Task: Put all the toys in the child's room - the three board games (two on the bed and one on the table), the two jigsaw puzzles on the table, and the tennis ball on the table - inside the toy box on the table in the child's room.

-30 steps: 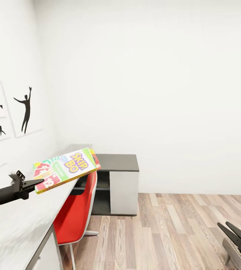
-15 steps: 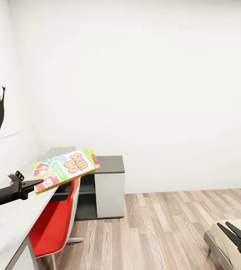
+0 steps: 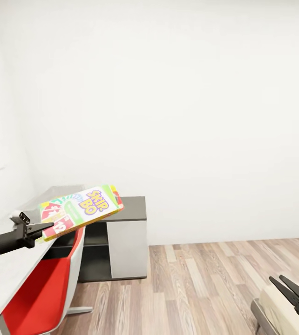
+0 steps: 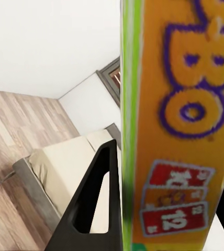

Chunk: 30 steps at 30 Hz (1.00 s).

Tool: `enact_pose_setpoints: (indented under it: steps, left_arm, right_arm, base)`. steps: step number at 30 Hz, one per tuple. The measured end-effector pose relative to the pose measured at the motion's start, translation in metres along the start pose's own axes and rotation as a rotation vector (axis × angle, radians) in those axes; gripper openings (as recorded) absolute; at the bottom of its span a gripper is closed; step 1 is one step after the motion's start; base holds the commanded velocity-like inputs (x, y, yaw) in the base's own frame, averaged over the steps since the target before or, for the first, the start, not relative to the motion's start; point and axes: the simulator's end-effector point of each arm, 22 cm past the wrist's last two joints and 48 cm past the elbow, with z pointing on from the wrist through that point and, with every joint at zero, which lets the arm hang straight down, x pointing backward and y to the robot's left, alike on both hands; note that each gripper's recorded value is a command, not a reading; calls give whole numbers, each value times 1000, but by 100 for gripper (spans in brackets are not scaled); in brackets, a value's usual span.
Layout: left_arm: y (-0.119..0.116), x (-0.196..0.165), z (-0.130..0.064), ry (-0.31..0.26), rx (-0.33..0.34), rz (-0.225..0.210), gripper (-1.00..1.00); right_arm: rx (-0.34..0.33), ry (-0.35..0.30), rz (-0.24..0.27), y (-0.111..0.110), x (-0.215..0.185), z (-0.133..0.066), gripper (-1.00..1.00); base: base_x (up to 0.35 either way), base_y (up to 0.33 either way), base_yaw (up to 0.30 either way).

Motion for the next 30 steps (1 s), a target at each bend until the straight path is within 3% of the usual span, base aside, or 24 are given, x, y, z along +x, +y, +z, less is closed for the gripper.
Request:
enact_pose_setpoints:
  steps: [5, 16, 30]
  left_arm:
    - [0, 0, 0, -1, 0, 0, -100]
    - [-3, 0, -1, -2, 3, 6, -100]
    - [-3, 0, -1, -3, 3, 5, -100]
  right_arm:
    - [-2, 0, -1, 1, 0, 0, 100]
    - [-6, 1, -8, 3, -2, 0, 100]
    - [-8, -2, -5, 3, -1, 0, 100]
  base:
    - [287, -129, 48]
    - [289, -133, 225]
    - [281, -188, 32]
